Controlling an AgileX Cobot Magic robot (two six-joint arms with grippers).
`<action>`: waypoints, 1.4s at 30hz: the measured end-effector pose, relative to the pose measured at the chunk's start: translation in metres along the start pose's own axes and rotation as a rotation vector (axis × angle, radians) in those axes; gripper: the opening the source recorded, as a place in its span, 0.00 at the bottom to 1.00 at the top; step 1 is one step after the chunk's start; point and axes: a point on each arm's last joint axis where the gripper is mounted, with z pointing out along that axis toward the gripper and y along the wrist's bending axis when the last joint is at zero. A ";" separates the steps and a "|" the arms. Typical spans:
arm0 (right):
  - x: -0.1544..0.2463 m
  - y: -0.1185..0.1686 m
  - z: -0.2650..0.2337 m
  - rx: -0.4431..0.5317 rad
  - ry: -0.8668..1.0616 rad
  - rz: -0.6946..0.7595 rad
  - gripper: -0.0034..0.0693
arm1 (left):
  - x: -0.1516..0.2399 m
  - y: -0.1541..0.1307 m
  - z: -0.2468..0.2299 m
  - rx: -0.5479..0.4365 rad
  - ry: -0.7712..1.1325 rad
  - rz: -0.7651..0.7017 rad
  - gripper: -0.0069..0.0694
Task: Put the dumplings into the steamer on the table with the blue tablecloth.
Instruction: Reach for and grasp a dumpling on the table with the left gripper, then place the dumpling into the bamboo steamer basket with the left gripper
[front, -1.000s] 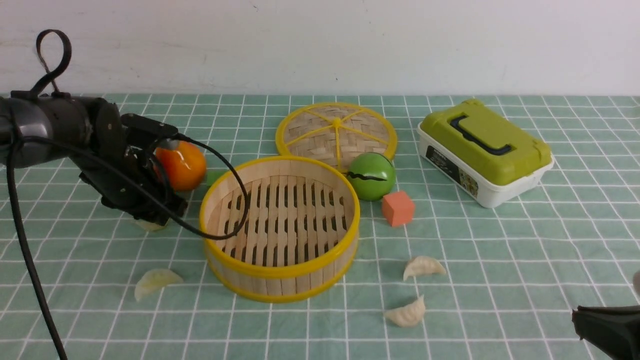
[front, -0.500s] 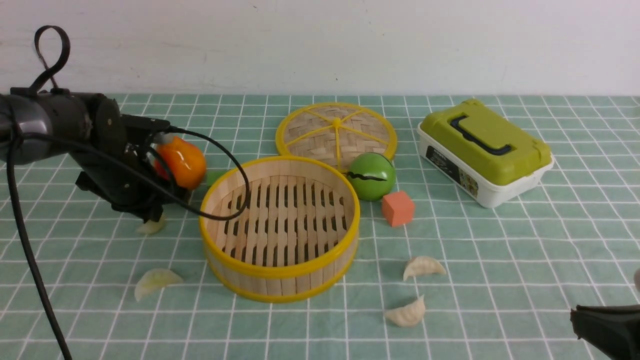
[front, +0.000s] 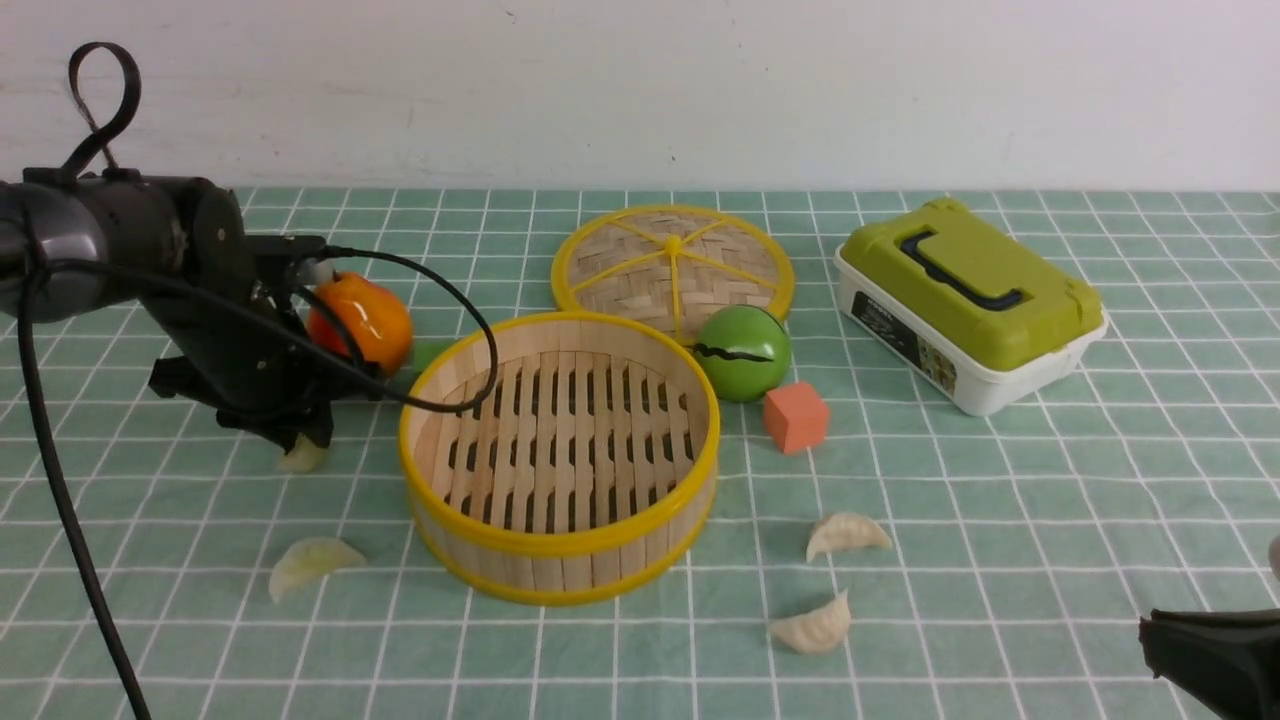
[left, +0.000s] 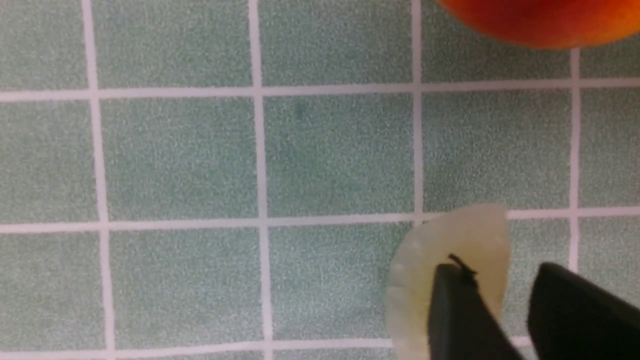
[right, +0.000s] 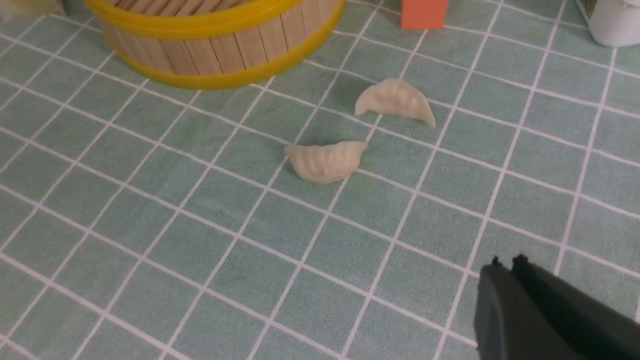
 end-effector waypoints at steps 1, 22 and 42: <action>0.000 0.000 0.000 0.000 0.000 0.000 0.08 | 0.000 0.000 0.000 -0.003 -0.005 0.003 0.48; 0.000 0.000 0.000 -0.001 -0.001 0.003 0.10 | -0.001 0.002 -0.012 -0.023 -0.018 0.027 0.41; 0.000 0.000 0.000 0.001 -0.004 0.003 0.10 | -0.011 -0.124 -0.027 0.269 -0.192 0.105 0.41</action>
